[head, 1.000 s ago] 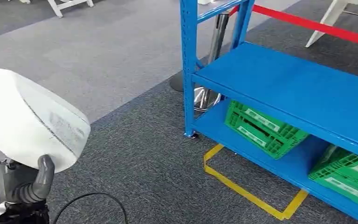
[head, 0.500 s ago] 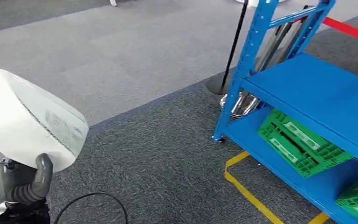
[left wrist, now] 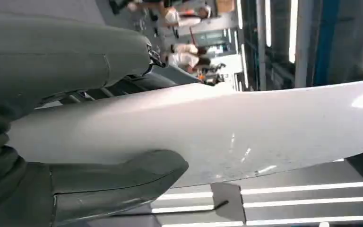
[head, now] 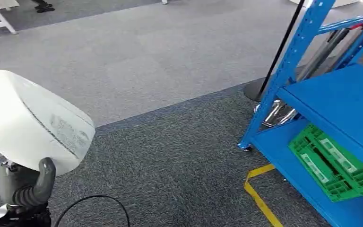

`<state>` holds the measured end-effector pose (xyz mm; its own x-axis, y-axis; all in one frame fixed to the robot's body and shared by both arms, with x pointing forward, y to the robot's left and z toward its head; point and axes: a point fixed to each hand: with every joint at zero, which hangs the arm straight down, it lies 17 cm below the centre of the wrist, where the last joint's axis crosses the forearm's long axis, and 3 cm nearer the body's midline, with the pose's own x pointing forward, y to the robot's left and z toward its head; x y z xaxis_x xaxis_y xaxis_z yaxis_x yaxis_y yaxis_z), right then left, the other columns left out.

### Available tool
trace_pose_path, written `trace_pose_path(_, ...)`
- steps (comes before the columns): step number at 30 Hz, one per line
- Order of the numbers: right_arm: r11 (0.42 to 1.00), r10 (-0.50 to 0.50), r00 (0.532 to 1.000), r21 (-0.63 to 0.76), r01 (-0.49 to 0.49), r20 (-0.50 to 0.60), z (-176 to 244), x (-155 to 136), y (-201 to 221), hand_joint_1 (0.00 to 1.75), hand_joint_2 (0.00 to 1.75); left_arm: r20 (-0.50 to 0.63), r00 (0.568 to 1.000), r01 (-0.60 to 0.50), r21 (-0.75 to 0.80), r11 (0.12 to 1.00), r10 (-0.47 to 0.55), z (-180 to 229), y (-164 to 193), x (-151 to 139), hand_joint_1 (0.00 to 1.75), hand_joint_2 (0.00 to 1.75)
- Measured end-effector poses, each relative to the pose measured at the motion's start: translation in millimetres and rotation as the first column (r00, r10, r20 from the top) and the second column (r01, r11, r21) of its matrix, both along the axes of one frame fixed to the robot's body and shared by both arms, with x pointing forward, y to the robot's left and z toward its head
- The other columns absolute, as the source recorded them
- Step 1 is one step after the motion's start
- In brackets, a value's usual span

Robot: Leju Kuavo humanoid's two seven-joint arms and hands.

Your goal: Take the parts from the cabinet and place them on the table.

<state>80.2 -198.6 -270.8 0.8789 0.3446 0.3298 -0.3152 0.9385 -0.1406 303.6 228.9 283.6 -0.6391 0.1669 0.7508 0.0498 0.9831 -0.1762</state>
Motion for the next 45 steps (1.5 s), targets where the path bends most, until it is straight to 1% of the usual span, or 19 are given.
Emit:
trace_pose_path(3, 1.000, -0.007, 1.000, -0.008, 0.007, 0.009, 0, 1, -2, 0.00, 0.00, -0.018, 1.000, -0.020, -0.006, 1.000, 0.020, -4, 4, 1, 1.75, 1.75)
trace_pose_path(9, 1.000, 0.027, 0.999, -0.011, -0.027, 0.030, 2, 6, 0, 0.00, 0.00, -0.007, 1.000, -0.028, -0.012, 1.000, 0.028, 0, 4, 4, 1.75, 1.75)
trace_pose_path(13, 0.999, 0.036, 0.998, -0.011, -0.036, 0.055, 4, 16, 0, 0.00, 0.00, -0.009, 0.999, -0.036, -0.018, 0.999, 0.036, 0, 6, 4, 1.75, 1.75)
trace_pose_path(25, 0.999, 0.050, 0.996, -0.021, -0.049, 0.070, 4, 17, -1, 0.00, 0.00, -0.043, 0.998, -0.052, -0.025, 0.998, 0.051, -8, 8, 13, 1.75, 1.75)
trace_pose_path(32, 0.999, 0.044, 0.997, -0.019, -0.043, 0.065, 4, 14, -1, 0.00, 0.00, -0.046, 0.998, -0.047, -0.018, 0.999, 0.046, -10, 7, 16, 1.75, 1.75)
trace_pose_path(40, 0.999, 0.042, 0.996, -0.017, -0.041, 0.075, 5, 18, -1, 0.00, 0.00, -0.044, 0.998, -0.037, -0.003, 0.999, 0.037, -10, 4, 18, 1.75, 1.75)
trace_pose_path(43, 0.999, 0.037, 0.995, -0.013, -0.036, 0.094, 6, 25, 0, 0.00, 0.00, -0.052, 0.999, -0.011, -0.008, 1.000, 0.011, -11, 1, 18, 1.75, 1.75)
trace_pose_path(45, 0.999, 0.035, 0.995, -0.009, -0.034, 0.094, 7, 23, 3, 0.00, 0.00, -0.047, 0.999, 0.006, -0.001, 1.000, -0.006, -9, -3, 20, 1.75, 1.75)
